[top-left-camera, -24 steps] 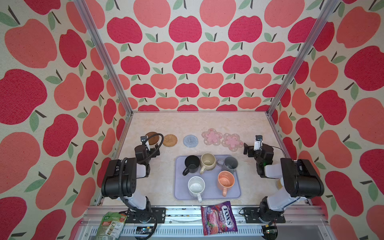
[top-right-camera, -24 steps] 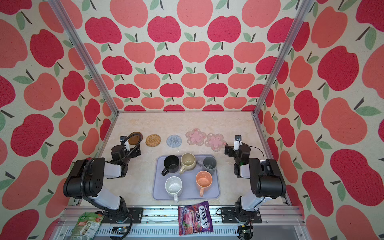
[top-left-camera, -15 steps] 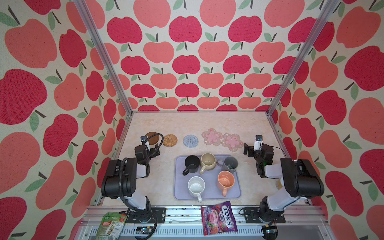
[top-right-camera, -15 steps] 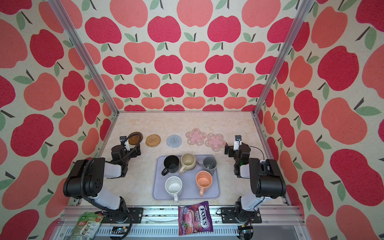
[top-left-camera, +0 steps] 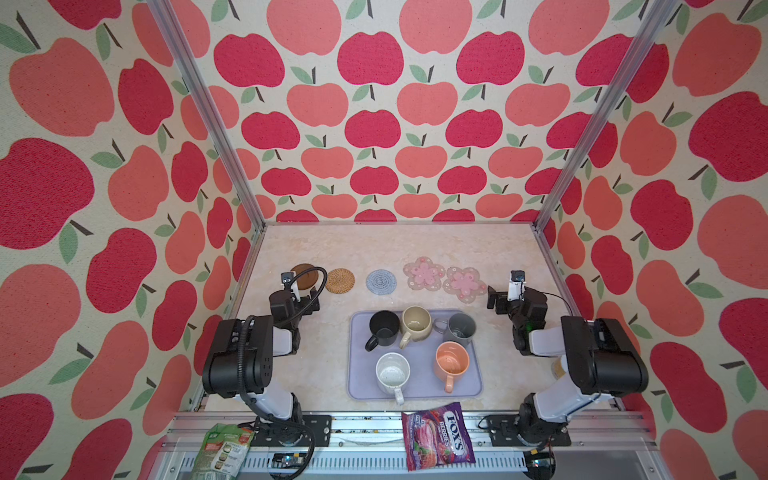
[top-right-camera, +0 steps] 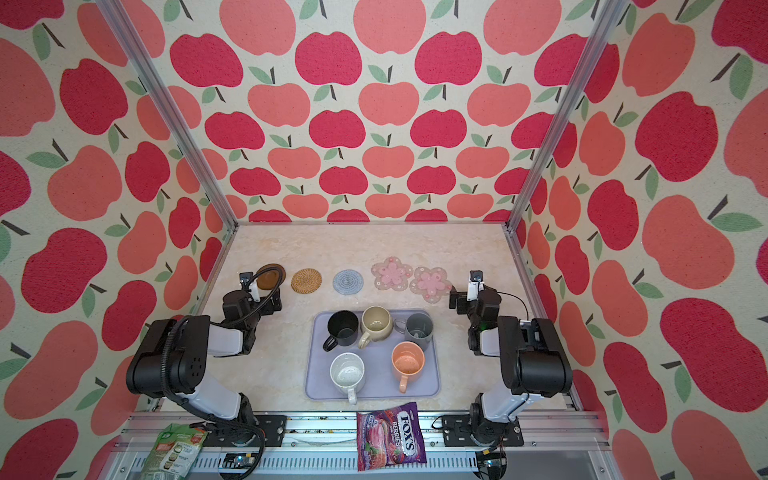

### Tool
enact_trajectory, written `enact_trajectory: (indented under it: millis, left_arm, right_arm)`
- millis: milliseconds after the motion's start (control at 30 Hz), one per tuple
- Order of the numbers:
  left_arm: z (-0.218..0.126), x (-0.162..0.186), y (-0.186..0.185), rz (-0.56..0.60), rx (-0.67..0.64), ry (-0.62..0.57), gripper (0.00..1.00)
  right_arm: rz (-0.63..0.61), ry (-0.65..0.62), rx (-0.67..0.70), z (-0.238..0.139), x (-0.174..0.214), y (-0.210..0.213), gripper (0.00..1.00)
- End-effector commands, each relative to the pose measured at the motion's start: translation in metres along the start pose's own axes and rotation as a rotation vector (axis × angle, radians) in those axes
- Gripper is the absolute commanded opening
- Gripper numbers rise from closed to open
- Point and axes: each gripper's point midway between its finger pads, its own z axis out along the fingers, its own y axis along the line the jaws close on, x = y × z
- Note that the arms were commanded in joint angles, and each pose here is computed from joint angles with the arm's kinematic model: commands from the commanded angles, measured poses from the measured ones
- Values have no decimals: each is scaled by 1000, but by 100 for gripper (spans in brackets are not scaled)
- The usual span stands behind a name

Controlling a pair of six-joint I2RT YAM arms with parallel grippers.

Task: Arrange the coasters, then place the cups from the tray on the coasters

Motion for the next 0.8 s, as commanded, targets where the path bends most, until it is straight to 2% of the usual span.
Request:
enact_trajectory:
  millis: [0, 600, 767]
  left_arm:
    - [1, -15, 1, 9, 4, -39, 99]
    - [0, -15, 0, 7, 22, -44, 99]
    - [-3, -20, 11, -1, -71, -55, 99]
  right_arm:
    - [-3, -31, -9, 0, -12, 2, 99]
    - [-1, -33, -10, -1, -12, 2, 99]
    - [1, -40, -4, -1, -13, 1, 99]
